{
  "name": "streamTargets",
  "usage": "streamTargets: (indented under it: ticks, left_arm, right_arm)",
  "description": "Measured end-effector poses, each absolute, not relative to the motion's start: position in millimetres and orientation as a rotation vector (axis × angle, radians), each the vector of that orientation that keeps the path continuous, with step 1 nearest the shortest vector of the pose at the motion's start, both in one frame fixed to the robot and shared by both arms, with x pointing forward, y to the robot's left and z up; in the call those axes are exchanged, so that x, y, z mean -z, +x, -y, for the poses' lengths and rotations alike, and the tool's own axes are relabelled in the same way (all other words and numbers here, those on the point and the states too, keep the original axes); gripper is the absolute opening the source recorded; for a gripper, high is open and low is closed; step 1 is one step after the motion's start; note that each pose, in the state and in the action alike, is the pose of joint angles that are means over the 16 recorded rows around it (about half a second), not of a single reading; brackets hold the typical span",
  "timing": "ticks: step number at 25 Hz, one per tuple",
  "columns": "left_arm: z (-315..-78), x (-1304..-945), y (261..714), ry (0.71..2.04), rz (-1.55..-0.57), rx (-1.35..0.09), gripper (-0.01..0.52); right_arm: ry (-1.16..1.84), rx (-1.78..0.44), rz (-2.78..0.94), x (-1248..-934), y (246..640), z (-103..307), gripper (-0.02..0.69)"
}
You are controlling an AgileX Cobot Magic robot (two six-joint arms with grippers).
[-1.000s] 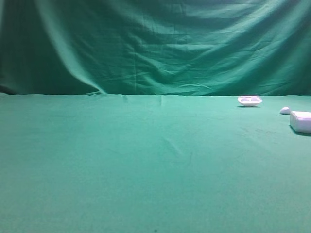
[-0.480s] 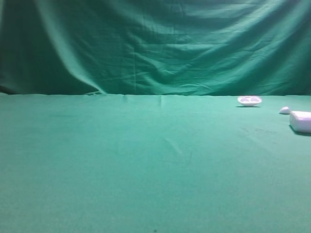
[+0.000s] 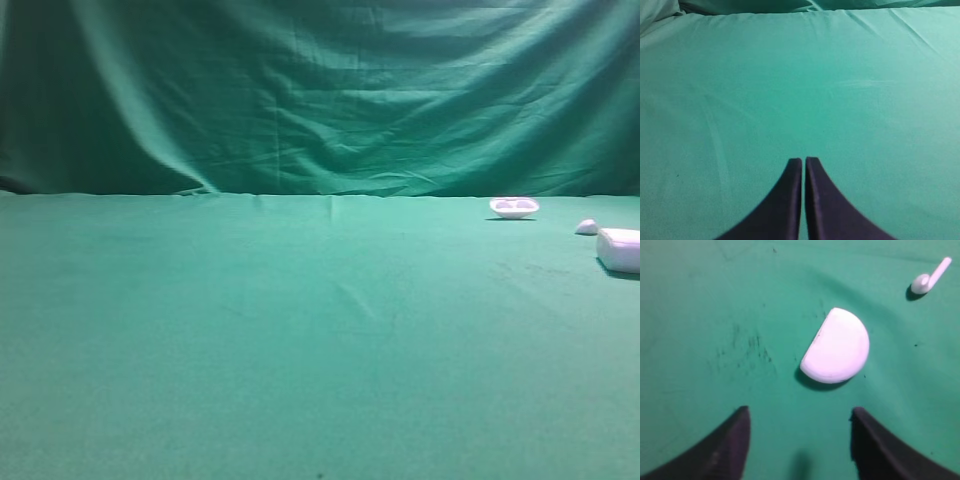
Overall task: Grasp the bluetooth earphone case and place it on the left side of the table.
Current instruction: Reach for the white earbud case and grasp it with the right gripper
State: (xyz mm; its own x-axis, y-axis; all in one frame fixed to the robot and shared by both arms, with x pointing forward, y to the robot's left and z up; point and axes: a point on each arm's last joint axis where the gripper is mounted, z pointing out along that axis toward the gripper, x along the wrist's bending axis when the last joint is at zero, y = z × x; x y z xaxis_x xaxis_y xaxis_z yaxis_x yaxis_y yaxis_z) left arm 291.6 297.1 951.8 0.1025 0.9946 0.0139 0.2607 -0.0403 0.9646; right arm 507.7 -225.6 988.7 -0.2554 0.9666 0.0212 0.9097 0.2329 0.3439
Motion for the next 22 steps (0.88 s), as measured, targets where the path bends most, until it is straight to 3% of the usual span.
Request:
streamTargets:
  ticks: [4, 7, 22]
  left_arm:
    - [-297.1, -951.8, 291.6, 1.468, -1.311, -1.017, 0.0]
    - [-297.1, -951.8, 291.6, 1.468, -1.311, -1.017, 0.0]
    - [-297.1, -951.8, 291.6, 1.468, -1.311, -1.017, 0.0]
  right_arm:
    - [1.81, -0.35, -2.328, -969.8, 526.2, 222.0, 0.539]
    - [1.826, -0.303, -2.331, -959.2, 537.6, 220.4, 0.57]
    - [1.871, -0.213, -2.272, -938.8, 559.9, 220.2, 0.543]
